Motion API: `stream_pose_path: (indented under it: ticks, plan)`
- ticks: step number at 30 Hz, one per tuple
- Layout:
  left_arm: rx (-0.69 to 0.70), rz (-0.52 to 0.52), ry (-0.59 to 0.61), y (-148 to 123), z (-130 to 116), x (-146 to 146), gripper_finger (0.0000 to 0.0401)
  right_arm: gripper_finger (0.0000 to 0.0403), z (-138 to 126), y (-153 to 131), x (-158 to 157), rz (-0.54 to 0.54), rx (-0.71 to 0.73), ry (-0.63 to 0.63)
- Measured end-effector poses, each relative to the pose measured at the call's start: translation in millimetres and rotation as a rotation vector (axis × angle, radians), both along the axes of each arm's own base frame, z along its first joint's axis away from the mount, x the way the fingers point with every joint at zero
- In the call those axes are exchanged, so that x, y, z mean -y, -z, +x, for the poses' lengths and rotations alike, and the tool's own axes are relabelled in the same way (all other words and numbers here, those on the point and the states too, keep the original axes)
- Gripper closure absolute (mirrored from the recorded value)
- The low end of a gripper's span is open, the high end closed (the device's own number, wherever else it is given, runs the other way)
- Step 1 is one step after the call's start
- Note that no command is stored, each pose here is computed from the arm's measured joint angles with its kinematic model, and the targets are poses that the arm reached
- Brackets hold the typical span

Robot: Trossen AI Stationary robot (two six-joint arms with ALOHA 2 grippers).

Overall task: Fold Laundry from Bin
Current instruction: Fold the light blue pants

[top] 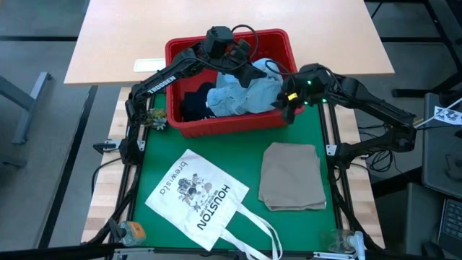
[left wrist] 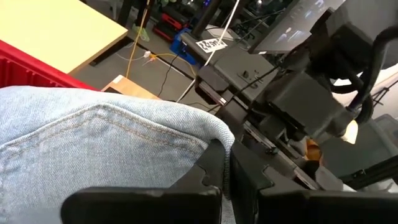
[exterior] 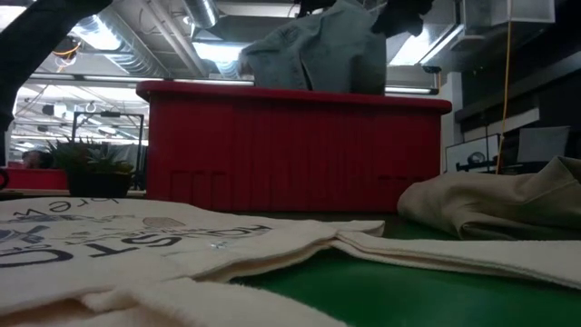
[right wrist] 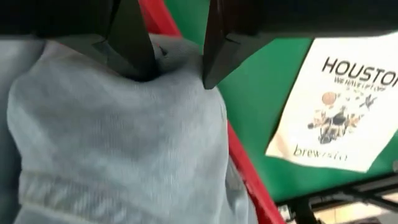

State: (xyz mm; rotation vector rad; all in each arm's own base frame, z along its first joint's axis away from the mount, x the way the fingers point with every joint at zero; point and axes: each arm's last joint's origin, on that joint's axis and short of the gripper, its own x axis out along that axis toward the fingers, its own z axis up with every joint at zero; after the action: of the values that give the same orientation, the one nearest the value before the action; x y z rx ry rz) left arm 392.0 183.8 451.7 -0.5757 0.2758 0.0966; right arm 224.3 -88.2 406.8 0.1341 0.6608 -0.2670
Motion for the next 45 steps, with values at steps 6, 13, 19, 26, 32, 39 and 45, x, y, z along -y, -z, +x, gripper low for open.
stream_pose_path:
  ticks: [6,13,19,26,32,39,45]
  plan:
    - [0.001,0.006,0.001,0,0,0,0.0396,0.0325,6,3,2,0.002,-0.003,0.001]
    - [-0.002,0.081,0.024,0,0,0,0.0392,0.0385,13,6,5,0.001,-0.003,-0.002]
    - [-0.004,0.185,0.043,0,-1,-2,0.0344,0.0396,12,-3,5,-0.018,0.038,0.000]
    - [-0.010,0.296,-0.015,-6,-11,-14,0.0271,0.0394,7,-24,5,-0.075,0.098,0.036]
    - [0.022,0.399,-0.135,-42,-61,-25,0.0257,0.0394,4,-43,6,-0.151,0.158,0.116]
    - [-0.072,0.357,-0.196,-67,-120,-9,0.0256,0.0399,4,-60,7,-0.207,0.269,0.152]
    - [-0.279,0.214,-0.120,-61,-150,28,0.0260,0.0399,6,-69,9,-0.256,0.347,0.185]
